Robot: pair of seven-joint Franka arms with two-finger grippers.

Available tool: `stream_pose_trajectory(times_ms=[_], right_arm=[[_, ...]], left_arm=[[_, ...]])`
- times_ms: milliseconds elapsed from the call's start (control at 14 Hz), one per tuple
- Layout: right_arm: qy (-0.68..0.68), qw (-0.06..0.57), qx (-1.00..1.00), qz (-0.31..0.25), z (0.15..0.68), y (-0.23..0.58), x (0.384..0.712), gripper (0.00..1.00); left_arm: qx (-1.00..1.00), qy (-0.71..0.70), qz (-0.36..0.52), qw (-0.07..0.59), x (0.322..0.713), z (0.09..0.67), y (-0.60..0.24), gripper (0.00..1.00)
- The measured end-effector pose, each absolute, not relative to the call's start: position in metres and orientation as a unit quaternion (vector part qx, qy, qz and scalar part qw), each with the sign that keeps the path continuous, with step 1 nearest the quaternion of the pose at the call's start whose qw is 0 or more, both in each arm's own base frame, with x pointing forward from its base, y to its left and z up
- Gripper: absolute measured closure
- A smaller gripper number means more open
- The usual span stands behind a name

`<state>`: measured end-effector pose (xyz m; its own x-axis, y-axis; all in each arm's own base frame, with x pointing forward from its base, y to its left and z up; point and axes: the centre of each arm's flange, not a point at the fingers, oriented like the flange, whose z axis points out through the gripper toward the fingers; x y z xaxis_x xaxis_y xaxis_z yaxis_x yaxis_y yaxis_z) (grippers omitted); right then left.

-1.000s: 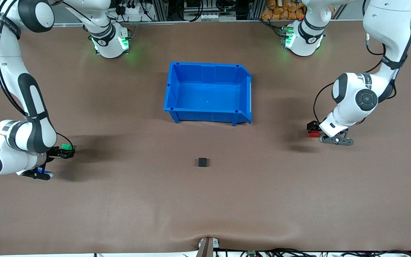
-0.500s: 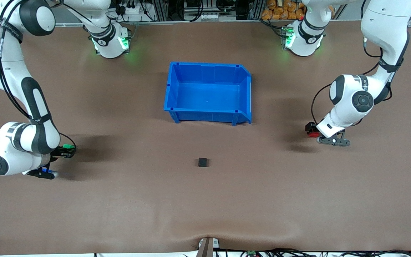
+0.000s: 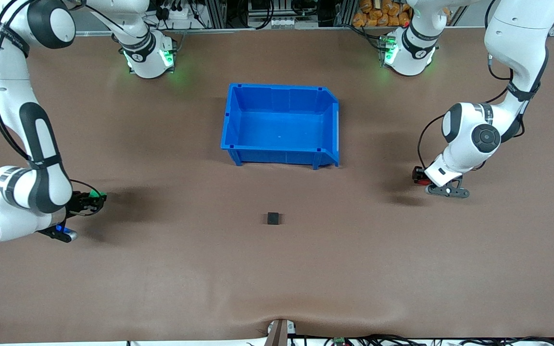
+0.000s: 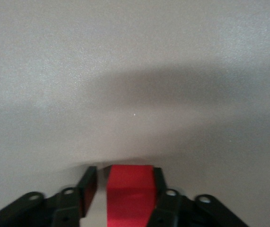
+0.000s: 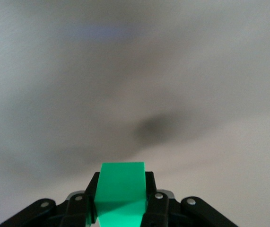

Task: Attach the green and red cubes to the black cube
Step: 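Carry the green cube with the right gripper while the left gripper carries the red cube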

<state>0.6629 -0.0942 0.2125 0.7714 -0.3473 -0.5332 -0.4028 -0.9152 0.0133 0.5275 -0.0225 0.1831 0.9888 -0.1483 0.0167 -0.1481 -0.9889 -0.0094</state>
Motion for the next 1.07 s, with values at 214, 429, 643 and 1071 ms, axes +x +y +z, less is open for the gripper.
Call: stream_pose_trajectory(times_ms=[214, 429, 643, 1071], right_arm=[[0.292, 0.083, -0.905, 0.298, 0.244, -0.032, 0.678, 0.60], [0.395, 0.110, -0.850, 0.332, 0.250, 0.026, 0.683, 0.60], [0.450, 0.108, -0.812, 0.356, 0.255, 0.073, 0.683, 0.60], [0.557, 0.113, -0.773, 0.281, 0.260, 0.217, 0.692, 0.60]], left_arm=[[-0.997, 0.071, -0.011, 0.004, 0.529, 0.184, -0.023, 0.61], [-0.999, 0.047, -0.021, 0.002, 0.535, 0.190, -0.029, 0.61], [-0.998, -0.006, -0.054, -0.007, 0.553, 0.217, -0.051, 0.61], [-0.972, -0.218, -0.077, -0.051, 0.597, 0.290, -0.169, 0.61]])
